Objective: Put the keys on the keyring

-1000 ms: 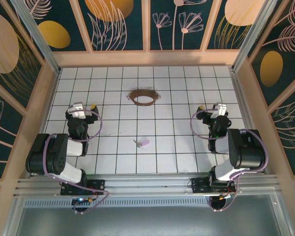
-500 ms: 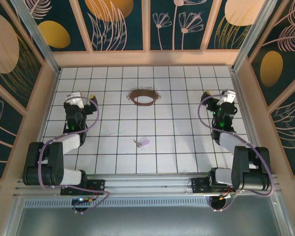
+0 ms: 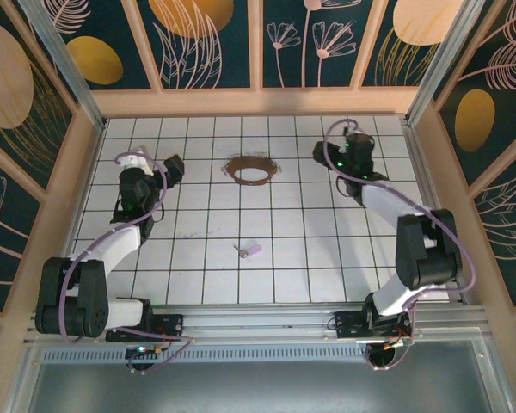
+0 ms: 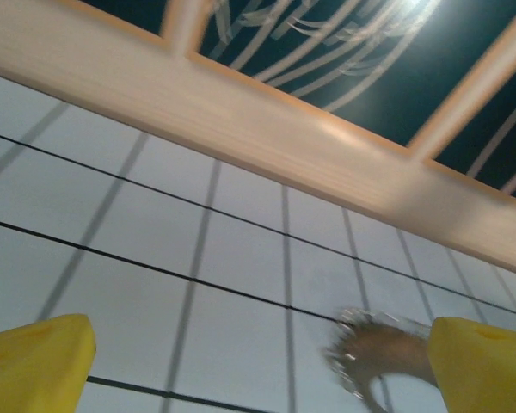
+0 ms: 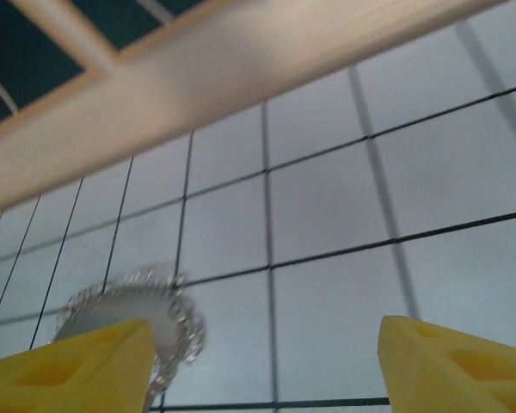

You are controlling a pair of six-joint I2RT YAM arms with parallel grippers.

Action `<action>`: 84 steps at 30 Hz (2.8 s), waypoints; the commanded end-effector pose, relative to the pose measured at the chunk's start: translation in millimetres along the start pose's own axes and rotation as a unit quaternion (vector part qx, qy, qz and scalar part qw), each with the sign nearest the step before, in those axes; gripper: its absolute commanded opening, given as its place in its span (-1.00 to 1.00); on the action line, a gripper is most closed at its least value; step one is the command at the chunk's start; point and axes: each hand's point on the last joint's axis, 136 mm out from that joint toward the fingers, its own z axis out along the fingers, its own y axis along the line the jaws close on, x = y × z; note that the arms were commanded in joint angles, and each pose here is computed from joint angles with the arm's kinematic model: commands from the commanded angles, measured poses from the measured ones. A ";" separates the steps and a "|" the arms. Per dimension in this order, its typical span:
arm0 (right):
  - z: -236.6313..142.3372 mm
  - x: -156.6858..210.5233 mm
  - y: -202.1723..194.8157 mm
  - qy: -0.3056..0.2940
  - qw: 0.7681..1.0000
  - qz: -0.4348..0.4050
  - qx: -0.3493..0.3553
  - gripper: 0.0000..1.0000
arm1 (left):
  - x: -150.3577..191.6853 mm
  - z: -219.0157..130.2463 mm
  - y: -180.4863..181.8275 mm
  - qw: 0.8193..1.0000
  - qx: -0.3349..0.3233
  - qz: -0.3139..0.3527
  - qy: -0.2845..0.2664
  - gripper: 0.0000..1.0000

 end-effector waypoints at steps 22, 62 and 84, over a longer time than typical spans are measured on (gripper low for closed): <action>110.4 109.4 57.0 0.176 0.984 0.009 0.030 -0.01 | 46.9 14.1 -65.8 0.993 0.076 -0.021 0.086 0.97; 134.6 147.1 63.6 0.200 0.973 -0.085 0.077 -0.77 | 51.1 22.5 -75.2 0.991 0.085 -0.027 0.097 0.97; 43.7 176.6 91.7 0.202 0.967 -0.144 0.053 -1.00 | 48.9 0.4 -86.6 0.988 0.104 -0.025 0.108 0.97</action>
